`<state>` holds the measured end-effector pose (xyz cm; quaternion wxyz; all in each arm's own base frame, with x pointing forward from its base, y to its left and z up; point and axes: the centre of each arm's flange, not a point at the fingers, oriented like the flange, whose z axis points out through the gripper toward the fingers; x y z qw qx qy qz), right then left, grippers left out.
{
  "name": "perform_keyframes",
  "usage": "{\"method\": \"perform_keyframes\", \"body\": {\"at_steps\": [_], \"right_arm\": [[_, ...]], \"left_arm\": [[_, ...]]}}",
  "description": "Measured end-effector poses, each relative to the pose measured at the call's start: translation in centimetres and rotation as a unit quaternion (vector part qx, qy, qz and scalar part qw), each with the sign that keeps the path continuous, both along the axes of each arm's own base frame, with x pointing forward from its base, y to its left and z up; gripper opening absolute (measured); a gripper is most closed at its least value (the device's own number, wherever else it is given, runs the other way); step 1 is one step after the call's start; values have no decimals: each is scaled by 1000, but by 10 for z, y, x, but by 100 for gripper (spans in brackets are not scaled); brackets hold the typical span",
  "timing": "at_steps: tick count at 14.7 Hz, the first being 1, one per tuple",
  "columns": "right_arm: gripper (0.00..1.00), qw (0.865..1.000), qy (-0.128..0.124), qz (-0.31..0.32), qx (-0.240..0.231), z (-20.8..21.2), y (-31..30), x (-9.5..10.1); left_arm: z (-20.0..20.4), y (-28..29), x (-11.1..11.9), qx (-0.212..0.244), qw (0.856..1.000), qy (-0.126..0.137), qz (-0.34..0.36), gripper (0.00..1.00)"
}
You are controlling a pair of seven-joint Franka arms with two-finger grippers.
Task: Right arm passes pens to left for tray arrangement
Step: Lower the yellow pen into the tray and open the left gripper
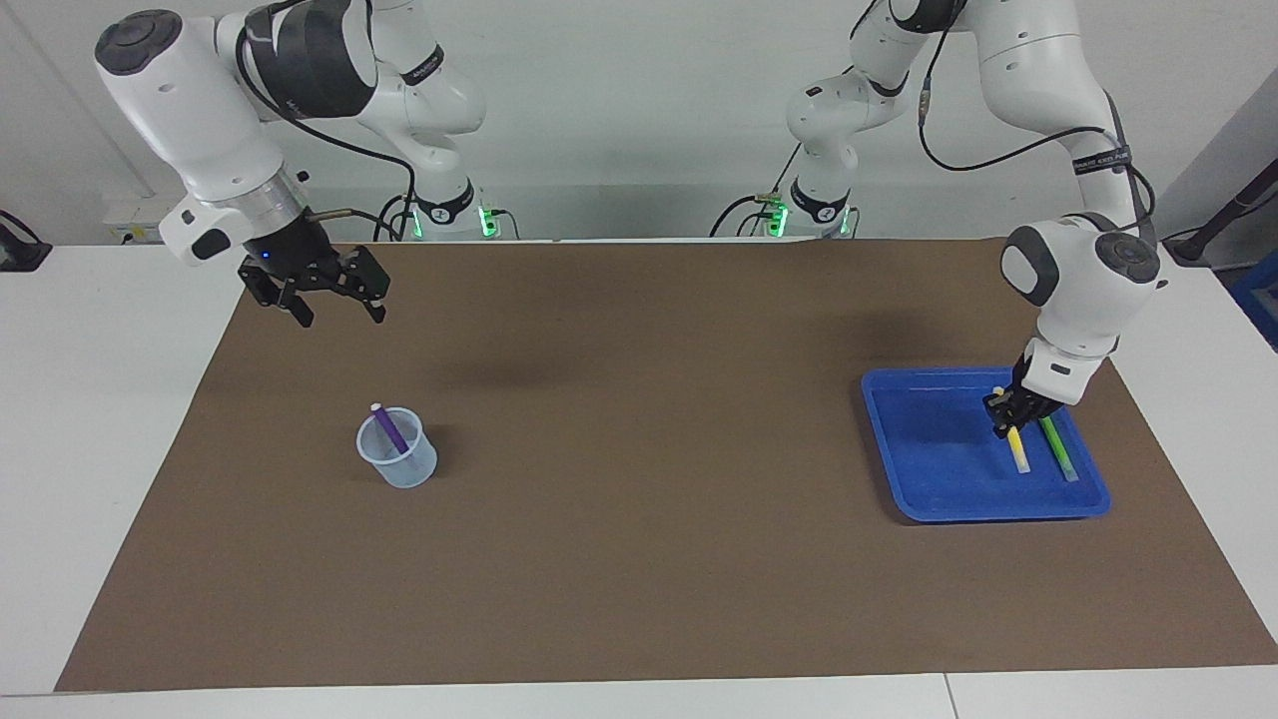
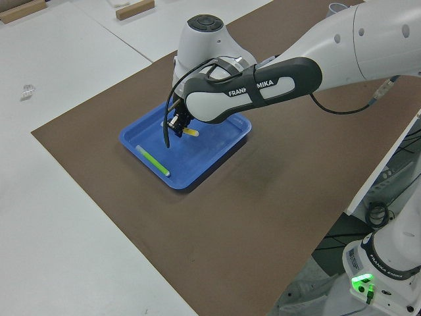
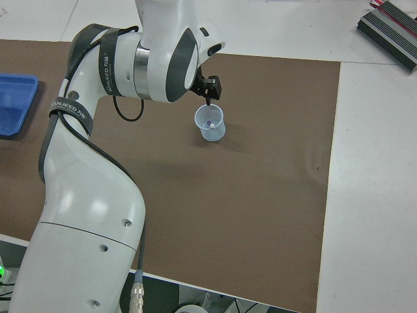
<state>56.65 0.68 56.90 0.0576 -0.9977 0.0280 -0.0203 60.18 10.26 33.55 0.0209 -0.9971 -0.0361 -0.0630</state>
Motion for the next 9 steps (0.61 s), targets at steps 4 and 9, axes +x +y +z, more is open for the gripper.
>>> {"method": "perform_keyframes", "body": {"at_steps": [4,9], "right_arm": [[100,1000,0,0,0,0,0,0],[100,1000,2,1,0,-1,1,0]], "left_arm": [[-28,14,-17,-1,1000,0,-11,19],[-30,8,-17,-1,1000,-8,-17,19]]}}
